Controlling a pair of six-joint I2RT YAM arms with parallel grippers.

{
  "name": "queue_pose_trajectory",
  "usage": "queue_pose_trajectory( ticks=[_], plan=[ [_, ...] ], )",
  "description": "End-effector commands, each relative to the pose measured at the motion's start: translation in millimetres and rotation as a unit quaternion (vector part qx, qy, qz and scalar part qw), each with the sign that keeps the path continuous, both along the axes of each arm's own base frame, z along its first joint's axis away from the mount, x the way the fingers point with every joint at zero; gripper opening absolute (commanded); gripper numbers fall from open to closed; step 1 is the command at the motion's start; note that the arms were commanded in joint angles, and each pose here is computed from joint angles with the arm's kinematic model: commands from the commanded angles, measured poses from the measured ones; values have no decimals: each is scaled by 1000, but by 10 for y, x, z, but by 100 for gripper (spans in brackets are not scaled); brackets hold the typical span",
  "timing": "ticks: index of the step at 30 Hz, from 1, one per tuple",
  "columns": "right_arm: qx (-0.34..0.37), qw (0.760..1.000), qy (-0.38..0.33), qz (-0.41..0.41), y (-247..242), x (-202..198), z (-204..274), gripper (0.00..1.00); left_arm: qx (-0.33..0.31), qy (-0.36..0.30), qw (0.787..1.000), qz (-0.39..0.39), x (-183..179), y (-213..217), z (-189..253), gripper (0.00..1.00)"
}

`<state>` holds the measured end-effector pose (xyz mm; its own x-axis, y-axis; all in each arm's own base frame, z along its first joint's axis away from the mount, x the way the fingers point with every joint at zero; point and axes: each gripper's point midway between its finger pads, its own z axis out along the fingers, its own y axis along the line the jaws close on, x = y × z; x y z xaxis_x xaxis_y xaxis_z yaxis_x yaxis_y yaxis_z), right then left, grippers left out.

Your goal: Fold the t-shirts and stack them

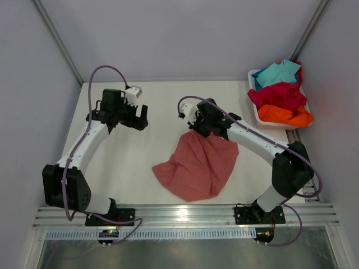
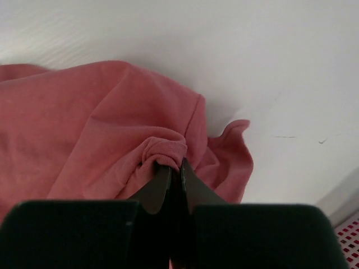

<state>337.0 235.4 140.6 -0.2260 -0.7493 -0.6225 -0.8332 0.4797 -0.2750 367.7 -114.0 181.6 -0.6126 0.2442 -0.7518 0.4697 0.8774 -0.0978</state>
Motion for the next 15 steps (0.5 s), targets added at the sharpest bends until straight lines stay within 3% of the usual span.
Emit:
queue_pose_trajectory(
  ticks=[1,4,9,13,15],
  plan=[
    [22,989,-114,-90,46,650,436,3,-9,-12,1000,-26,21,-80,146,95],
    [8,976,-158,-152,14,1006,533,3,-3,-13,999,-50,-57,-109,125,95],
    [-25,922,-250,-295,-281,1518,805,3,-18,21,989,-145,-441,-296,70,95],
    [-65,915,-232,-322,-377,1677,508,5,-16,55,978,-202,-728,-360,-48,93],
    [-77,920,-223,-313,-391,1637,393,76,-10,68,974,-214,-812,-365,-143,93]
  ],
)
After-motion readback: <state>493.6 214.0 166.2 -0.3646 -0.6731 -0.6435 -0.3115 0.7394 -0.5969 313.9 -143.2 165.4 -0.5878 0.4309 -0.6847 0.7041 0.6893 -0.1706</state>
